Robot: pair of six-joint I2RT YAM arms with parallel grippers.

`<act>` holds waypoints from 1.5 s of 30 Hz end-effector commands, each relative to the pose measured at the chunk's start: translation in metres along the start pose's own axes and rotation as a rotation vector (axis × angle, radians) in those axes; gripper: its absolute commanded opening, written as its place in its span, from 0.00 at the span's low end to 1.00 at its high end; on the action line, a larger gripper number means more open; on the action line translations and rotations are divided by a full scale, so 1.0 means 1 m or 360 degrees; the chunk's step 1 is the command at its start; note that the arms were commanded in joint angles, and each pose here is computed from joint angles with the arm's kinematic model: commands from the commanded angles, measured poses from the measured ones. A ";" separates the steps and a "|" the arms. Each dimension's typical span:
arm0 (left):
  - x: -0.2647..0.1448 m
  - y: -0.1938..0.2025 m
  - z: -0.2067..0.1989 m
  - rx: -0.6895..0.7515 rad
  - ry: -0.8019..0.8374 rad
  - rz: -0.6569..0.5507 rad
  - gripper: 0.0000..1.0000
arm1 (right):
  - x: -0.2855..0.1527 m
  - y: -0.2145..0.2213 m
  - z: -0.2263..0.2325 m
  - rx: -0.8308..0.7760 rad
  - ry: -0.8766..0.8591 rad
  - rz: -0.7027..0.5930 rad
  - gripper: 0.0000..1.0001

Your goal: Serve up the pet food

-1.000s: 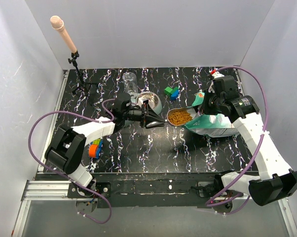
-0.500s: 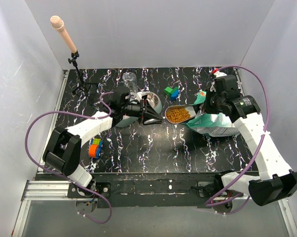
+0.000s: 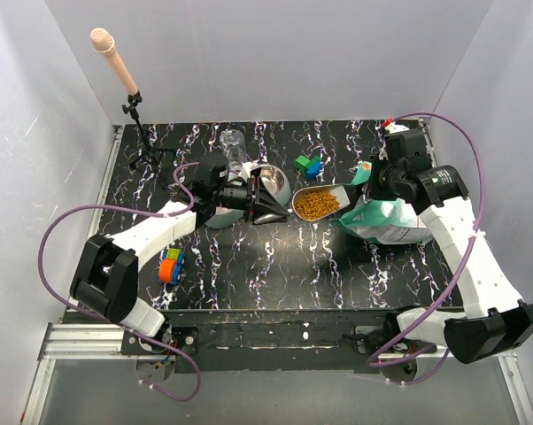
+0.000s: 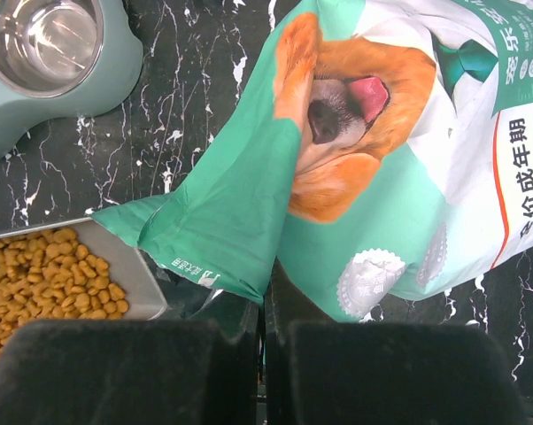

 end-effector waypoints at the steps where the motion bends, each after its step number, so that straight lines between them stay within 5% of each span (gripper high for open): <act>1: -0.015 0.011 -0.018 0.0131 0.0113 -0.0033 0.00 | -0.011 -0.024 -0.011 -0.0009 0.0159 -0.0185 0.01; 18: -0.070 0.008 -0.023 0.0143 0.0176 -0.0296 0.00 | -0.009 -0.019 -0.015 0.0004 0.0224 -0.0099 0.01; 23: -0.077 -0.001 -0.011 0.0121 -0.0013 -0.0430 0.00 | -0.013 -0.008 -0.014 0.0017 0.0167 -0.0100 0.01; 45: -0.122 -0.002 0.059 -0.0161 -0.0139 -0.0782 0.00 | -0.030 0.002 -0.003 -0.0012 0.0005 -0.0173 0.01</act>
Point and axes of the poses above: each gripper's point midway between its finger pads, its own x axis out along the fingers, its own z axis along the line the jaws close on, y = z × x, the point moved 9 cm from there along -x, back along the fingers, and after that the axes turned 5 degrees about -x, right-handed, at the moved point
